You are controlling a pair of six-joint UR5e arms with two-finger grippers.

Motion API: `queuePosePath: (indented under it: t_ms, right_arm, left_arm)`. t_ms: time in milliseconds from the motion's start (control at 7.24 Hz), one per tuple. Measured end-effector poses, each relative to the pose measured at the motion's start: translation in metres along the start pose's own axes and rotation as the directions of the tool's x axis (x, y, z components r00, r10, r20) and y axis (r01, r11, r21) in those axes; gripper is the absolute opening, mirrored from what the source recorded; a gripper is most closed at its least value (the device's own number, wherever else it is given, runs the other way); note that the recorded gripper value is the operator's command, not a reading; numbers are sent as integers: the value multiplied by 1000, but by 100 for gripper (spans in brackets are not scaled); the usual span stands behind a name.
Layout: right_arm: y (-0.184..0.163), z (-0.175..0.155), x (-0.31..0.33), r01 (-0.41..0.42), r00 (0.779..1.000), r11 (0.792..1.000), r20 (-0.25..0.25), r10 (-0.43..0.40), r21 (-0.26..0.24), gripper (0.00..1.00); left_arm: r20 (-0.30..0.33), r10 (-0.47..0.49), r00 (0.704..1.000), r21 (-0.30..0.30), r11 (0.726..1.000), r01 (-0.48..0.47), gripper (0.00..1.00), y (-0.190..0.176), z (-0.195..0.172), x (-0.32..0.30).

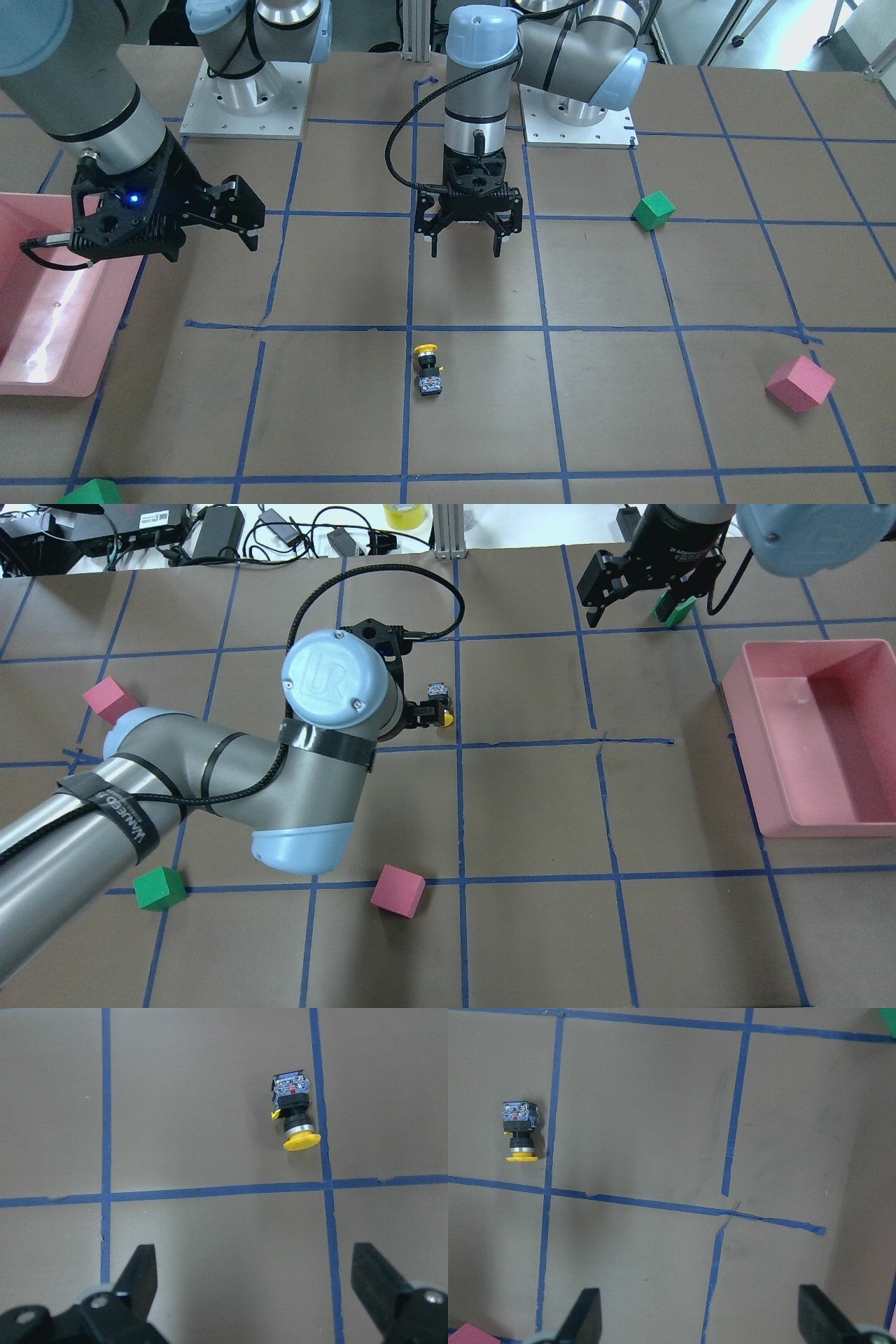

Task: Align button upright
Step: 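Raise the right gripper away while the left gripper reaches over the switch, then lower the left gripper and grasp the switch around its black body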

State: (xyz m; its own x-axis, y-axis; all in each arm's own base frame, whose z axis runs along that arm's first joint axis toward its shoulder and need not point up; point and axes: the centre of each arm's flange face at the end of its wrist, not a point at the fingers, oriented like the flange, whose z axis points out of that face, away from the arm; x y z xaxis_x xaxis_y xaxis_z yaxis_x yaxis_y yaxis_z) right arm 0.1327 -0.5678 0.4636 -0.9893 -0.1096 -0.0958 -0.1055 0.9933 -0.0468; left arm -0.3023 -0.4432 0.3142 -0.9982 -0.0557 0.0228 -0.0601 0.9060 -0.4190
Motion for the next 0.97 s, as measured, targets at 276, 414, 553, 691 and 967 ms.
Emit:
queuePosePath:
  t_ms: [276, 414, 553, 691, 967]
  right_arm:
    - [3, -1, 3, -12, 1000, 1000, -7, 12, -3, 100]
    - [6, -2, 4, -15, 1000, 1000, -8, 15, -12, 100]
    - [10, -2, 4, -18, 1000, 999, -10, 18, -35, 100]
    - [15, -4, 5, -22, 999, 998, -26, 20, -55, 100]
    - [26, -11, 9, -28, 996, 996, -84, 21, -85, 100]
  left_arm:
    - [4, -67, 998, 60, 996, 66, 98, 12, 48, 21]
    - [9, -70, 998, 87, 994, 69, 98, 18, 73, 29]
    - [9, -70, 997, 111, 991, 69, 97, 23, 98, 35]
    - [13, -66, 998, 125, 990, 64, 95, 25, 119, 41]
    - [39, -37, 999, 155, 987, 31, 92, 24, 148, 55]
